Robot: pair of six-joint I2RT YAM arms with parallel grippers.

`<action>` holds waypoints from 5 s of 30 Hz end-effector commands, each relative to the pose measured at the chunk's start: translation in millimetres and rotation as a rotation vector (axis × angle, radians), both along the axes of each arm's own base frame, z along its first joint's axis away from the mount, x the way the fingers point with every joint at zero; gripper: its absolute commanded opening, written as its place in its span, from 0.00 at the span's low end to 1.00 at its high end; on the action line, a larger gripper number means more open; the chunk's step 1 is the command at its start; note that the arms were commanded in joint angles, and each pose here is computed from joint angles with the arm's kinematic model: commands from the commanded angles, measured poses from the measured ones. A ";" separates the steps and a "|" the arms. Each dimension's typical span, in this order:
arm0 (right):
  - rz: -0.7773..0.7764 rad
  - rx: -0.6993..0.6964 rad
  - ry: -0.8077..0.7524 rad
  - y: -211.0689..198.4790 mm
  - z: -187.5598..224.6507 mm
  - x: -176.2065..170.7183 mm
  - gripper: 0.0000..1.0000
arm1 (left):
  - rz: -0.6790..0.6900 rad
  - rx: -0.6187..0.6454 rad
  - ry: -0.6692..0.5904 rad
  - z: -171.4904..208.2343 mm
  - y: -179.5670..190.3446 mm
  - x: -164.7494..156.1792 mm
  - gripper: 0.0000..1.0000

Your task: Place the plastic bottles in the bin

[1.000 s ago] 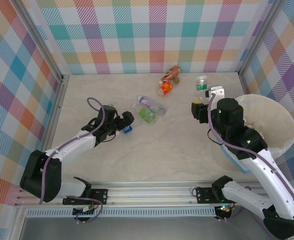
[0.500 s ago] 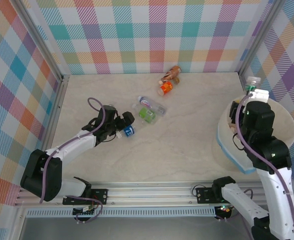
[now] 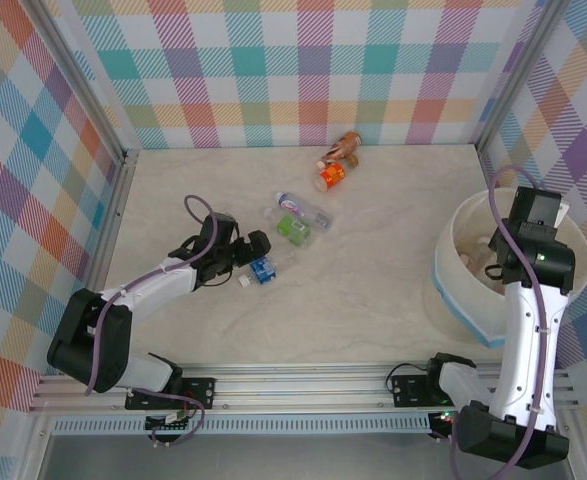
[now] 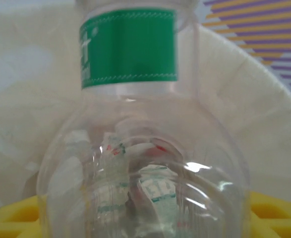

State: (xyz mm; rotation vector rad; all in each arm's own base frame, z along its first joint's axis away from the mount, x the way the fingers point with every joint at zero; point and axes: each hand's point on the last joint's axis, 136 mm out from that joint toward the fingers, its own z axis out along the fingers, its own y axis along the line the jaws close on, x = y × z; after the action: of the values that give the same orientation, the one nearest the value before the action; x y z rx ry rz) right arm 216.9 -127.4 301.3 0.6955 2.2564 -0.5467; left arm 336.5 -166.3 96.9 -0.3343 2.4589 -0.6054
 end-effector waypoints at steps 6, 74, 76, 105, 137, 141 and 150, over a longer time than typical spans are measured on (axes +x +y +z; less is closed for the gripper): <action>0.005 0.057 -0.099 9.5 9.5 -2.0 1.00 | -0.299 0.131 -0.173 10.5 -18.0 -15.6 1.00; 0.941 0.713 -0.408 280.2 7.8 96.9 1.00 | -0.611 0.192 -0.214 -6.1 -71.3 -85.8 0.30; 0.939 0.716 -0.383 280.8 3.5 95.4 1.00 | -0.627 0.141 -0.273 12.0 -79.3 -86.3 0.30; 1.175 0.933 -0.190 376.9 -3.9 81.8 1.00 | -0.922 -0.217 -0.686 149.5 -170.4 -94.1 0.30; 0.988 0.626 -0.424 313.9 35.4 80.0 0.53 | -0.718 -0.133 -0.621 127.3 -157.2 -70.1 1.00; 0.914 0.466 -0.482 276.2 52.8 70.2 0.52 | -0.611 -0.063 -0.607 116.5 -140.4 -57.0 1.00; 0.824 0.322 -0.636 219.7 99.7 44.3 0.51 | -0.547 -0.011 -0.598 107.6 -130.9 -47.9 1.00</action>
State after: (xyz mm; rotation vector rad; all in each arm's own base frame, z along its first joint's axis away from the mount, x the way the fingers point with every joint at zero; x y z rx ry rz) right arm 268.6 108.7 372.5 0.0059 1.8793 0.4373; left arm 284.9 -302.4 200.1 0.5126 1.9591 -0.8262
